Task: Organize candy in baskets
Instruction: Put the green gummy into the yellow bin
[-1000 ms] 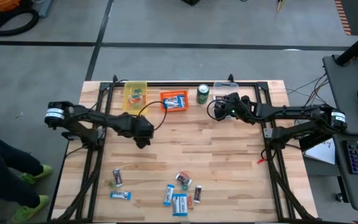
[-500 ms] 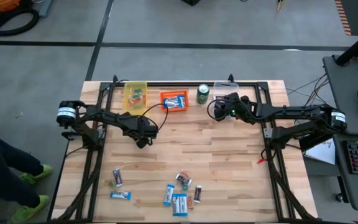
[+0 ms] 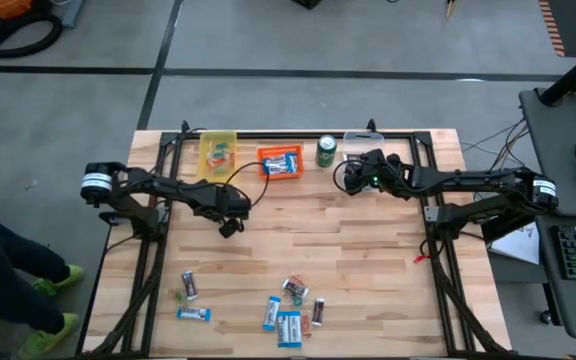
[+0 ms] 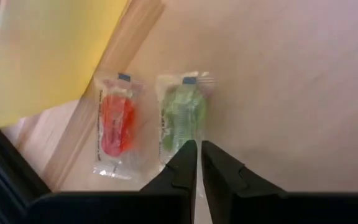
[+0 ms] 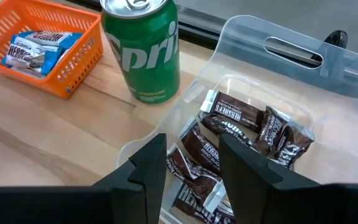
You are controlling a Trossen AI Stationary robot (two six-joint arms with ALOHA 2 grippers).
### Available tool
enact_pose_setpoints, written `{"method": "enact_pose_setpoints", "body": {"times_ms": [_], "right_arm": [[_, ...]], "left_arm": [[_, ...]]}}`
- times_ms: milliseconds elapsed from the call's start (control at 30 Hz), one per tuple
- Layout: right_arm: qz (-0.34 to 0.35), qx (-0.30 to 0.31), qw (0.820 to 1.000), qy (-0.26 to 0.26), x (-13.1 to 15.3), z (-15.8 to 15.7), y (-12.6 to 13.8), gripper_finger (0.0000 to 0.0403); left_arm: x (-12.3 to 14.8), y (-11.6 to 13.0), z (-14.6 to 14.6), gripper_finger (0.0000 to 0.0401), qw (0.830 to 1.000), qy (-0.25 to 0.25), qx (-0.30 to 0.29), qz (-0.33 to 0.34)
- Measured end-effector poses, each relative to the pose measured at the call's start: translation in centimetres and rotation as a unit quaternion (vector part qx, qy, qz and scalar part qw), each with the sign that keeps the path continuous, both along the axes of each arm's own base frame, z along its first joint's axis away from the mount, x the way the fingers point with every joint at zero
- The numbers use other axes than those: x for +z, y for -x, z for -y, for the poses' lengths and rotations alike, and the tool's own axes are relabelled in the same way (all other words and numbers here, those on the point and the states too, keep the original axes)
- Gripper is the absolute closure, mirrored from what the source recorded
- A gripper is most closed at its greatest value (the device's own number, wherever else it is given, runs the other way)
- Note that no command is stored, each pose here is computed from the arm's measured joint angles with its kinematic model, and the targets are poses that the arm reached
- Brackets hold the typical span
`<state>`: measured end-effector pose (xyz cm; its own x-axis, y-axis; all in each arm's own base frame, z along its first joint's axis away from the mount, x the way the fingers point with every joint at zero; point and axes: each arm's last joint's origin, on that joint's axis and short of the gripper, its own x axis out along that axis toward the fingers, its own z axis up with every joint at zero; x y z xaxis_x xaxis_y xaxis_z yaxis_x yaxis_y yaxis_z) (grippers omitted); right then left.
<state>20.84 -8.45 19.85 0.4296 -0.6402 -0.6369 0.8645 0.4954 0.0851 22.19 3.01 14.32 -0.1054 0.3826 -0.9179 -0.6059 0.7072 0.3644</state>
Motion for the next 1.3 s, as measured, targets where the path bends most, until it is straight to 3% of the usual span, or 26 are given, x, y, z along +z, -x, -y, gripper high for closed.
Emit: {"method": "enact_pose_setpoints", "body": {"times_ms": [200, 467, 567, 800, 1100, 1300], "right_arm": [[0.0, 0.0, 1.0, 0.0, 0.0, 0.0, 0.0, 0.0271], [-0.001, 0.011, 1.0, 0.0, 0.0, -0.4, -0.2, 0.0269], [-0.001, 0.017, 1.0, -0.001, 0.0, -0.7, -0.2, 0.0268], [-0.001, 0.024, 1.0, 0.0, 0.0, -1.0, -0.4, 0.0275], [0.002, 0.024, 1.0, 0.0, 0.0, -1.0, -0.4, 0.0268], [0.002, 0.024, 1.0, 0.0, 0.0, -1.0, -0.4, 0.0273]], "left_arm": [[2.5, 0.0, 1.1, 0.0399, 0.994, 0.033, -0.06, 0.082], [6.8, 0.2, 2.6, 0.0401, 0.958, 0.051, -0.165, 0.229], [7.6, 1.1, 2.6, 0.0401, 0.958, 0.053, -0.162, 0.231], [7.4, 3.1, 2.4, 0.0401, 0.974, 0.065, -0.138, 0.168], [5.8, 3.9, 1.4, 0.0401, 0.972, 0.108, -0.155, 0.141], [4.4, 4.4, -0.6, 0.0401, 0.977, 0.109, -0.093, 0.158]]}}
